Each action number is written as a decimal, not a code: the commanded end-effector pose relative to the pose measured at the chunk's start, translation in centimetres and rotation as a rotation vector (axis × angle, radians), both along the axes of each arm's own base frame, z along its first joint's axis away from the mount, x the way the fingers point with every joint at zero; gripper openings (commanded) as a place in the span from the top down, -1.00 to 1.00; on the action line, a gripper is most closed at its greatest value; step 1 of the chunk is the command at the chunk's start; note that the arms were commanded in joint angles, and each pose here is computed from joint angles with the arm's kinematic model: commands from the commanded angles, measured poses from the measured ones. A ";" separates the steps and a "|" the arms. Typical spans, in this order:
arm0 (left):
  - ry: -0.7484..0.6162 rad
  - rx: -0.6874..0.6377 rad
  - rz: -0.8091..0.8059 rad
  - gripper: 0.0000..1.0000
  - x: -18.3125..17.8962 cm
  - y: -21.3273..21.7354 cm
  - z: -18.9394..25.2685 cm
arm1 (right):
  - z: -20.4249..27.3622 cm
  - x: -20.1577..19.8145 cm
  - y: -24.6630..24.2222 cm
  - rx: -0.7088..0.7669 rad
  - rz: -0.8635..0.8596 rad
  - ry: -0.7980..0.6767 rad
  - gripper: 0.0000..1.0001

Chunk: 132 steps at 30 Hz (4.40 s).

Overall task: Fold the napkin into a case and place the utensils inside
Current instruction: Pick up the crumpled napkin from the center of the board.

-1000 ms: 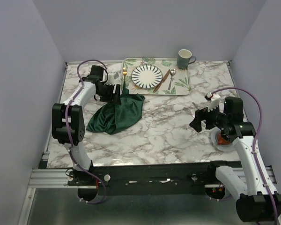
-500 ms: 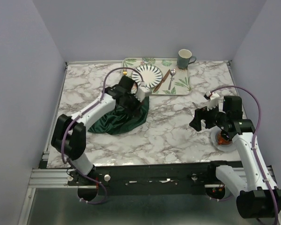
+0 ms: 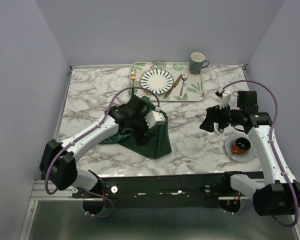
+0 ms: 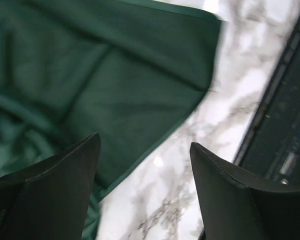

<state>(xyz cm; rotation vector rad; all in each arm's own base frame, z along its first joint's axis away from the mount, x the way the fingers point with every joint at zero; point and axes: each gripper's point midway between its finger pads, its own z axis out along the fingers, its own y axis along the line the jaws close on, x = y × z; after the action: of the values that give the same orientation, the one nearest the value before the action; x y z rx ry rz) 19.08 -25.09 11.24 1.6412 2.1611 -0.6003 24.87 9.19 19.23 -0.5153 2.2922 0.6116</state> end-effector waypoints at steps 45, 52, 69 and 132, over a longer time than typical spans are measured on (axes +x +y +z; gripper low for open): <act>0.050 0.107 0.666 0.56 14.9 10.8 -5.9 | -12.8 -5.3 16.4 0.137 0.248 0.727 -0.53; 0.043 0.088 0.668 0.56 14.5 10.8 -5.8 | -12.9 -4.9 18.7 0.182 0.255 0.826 -0.54; 0.043 0.036 0.679 0.57 13.3 11.1 -4.4 | -15.8 -7.4 20.3 0.121 0.261 0.964 0.50; -0.529 0.401 0.662 -0.64 11.0 8.8 -4.5 | -10.7 -4.2 5.4 -0.261 0.190 0.528 0.99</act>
<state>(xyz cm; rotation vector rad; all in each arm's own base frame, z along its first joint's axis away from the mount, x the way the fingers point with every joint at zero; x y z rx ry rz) 27.72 -16.58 6.08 1.0819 2.3165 0.2587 20.88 14.70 7.99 -0.7899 2.8647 0.6060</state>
